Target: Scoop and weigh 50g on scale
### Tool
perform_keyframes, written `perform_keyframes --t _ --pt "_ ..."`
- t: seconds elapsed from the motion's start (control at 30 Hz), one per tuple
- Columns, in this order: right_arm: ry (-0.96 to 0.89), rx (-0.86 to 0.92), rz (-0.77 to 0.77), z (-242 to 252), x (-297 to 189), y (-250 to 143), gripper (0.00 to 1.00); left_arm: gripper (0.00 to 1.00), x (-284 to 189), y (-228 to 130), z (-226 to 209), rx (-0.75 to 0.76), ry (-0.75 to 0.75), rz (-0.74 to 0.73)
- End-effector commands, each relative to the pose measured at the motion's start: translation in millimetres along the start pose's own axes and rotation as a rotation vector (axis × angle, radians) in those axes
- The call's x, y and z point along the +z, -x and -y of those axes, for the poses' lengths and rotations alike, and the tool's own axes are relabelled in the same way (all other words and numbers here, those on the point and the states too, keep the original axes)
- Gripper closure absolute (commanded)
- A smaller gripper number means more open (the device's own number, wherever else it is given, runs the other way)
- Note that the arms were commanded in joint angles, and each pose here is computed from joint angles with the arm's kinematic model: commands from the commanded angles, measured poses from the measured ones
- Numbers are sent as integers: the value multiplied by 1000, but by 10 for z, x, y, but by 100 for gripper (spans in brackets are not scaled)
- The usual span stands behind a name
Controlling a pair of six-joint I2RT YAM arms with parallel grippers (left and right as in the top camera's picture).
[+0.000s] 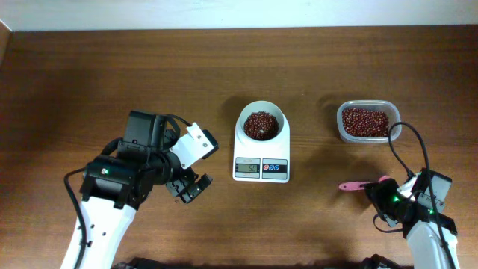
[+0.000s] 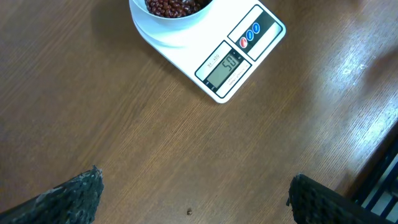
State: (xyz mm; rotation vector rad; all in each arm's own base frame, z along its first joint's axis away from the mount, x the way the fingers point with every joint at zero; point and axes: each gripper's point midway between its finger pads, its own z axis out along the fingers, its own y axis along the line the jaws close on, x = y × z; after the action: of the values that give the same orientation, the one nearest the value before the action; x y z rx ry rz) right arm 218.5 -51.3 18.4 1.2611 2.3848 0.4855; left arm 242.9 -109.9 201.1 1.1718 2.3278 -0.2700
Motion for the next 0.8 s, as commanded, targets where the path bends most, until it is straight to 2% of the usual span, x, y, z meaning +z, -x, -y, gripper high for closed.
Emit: perform_keyframes --t 0.0,0.07,0.2,0.27,0.43,0.47,0.5,0.6,0.67,0.73,0.77 --pt "-36 9 27 72 -2 49 53 1 -58 58 -4 19 5 27" --pt "-44 8 32 85 -3 58 48 1 -59 59 -5 19 5 27" --pt "-31 -20 132 23 -19 291 19 1 -58 58 -4 19 5 27" --pt "5 -39 183 -70 -38 416 12 1 -58 58 -4 19 5 27" --pt "66 -60 206 -202 -57 486 9 1 -58 58 -4 19 5 27" --pt "74 -70 222 -227 -67 523 1 1 -58 58 -4 19 5 27" --pt "65 -70 242 -218 -79 566 1 1 -59 59 -5 19 5 27" --pt "49 -89 386 -344 -350 895 1 1 -58 58 -4 19 5 27" --pt "141 -130 463 -635 -645 1038 1 1 -58 58 -4 19 5 27" --pt "314 -202 460 -994 -901 938 1 1 -58 58 -4 19 5 27" --pt "448 -262 404 -1218 -1025 749 1 1 -58 58 -4 19 5 27"
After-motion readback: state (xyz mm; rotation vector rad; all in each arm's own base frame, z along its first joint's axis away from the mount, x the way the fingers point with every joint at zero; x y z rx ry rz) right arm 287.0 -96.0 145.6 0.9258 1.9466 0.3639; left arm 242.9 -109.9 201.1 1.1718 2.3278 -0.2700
